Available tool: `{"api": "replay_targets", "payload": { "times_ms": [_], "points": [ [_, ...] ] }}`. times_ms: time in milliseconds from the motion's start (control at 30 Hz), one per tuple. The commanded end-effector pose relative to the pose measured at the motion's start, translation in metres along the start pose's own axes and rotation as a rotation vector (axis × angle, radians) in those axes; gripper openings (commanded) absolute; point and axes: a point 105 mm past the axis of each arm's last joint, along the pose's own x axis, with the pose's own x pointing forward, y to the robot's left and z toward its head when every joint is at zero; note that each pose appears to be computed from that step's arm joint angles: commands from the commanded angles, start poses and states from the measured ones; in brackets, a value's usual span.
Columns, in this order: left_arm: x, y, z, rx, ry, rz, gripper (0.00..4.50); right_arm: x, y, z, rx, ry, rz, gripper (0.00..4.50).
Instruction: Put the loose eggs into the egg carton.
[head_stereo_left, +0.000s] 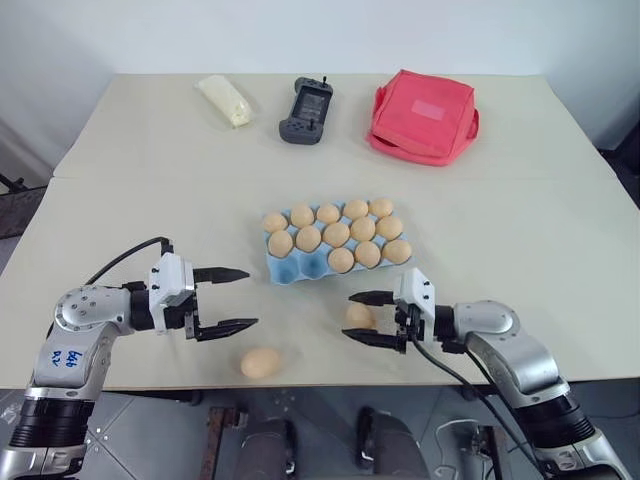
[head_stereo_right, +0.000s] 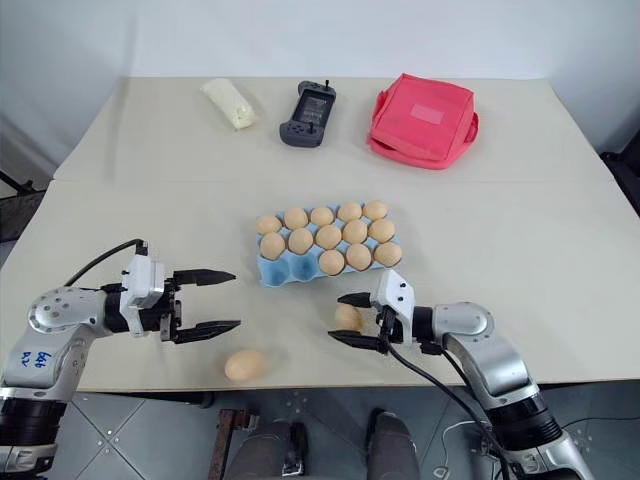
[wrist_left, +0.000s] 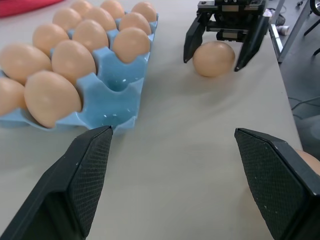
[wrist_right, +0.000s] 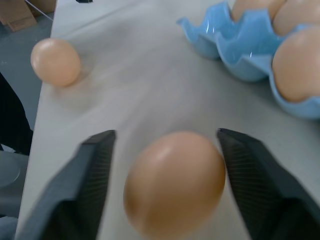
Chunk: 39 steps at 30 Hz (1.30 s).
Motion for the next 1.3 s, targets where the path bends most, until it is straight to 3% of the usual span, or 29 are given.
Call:
{"api": "replay_targets", "payload": {
  "times_ms": [33,233,500,733,1000,1300],
  "points": [
    [-0.005,0.007,0.003,0.034,0.008,0.038,4.15,0.005,-0.002,0.026,-0.061,-0.080,0.002,2.29],
    [-0.006,0.008,-0.005,0.010,0.012,0.079,4.15,0.028,-0.015,0.066,-0.115,-0.184,-0.001,2.29],
    [-0.010,0.005,-0.007,0.004,0.021,0.104,4.15,0.017,-0.023,0.062,-0.097,-0.155,0.005,2.29],
    [-0.011,0.002,-0.008,-0.005,0.022,0.102,4.15,-0.019,-0.023,0.046,-0.060,-0.096,-0.007,4.48],
    [-0.008,0.000,-0.007,-0.014,0.021,0.087,4.15,-0.028,0.005,0.025,0.030,-0.009,0.094,4.48],
    [-0.006,-0.002,-0.004,-0.019,0.023,0.055,4.15,-0.003,-0.018,-0.007,0.002,0.019,-0.034,4.48]
  ]
}}
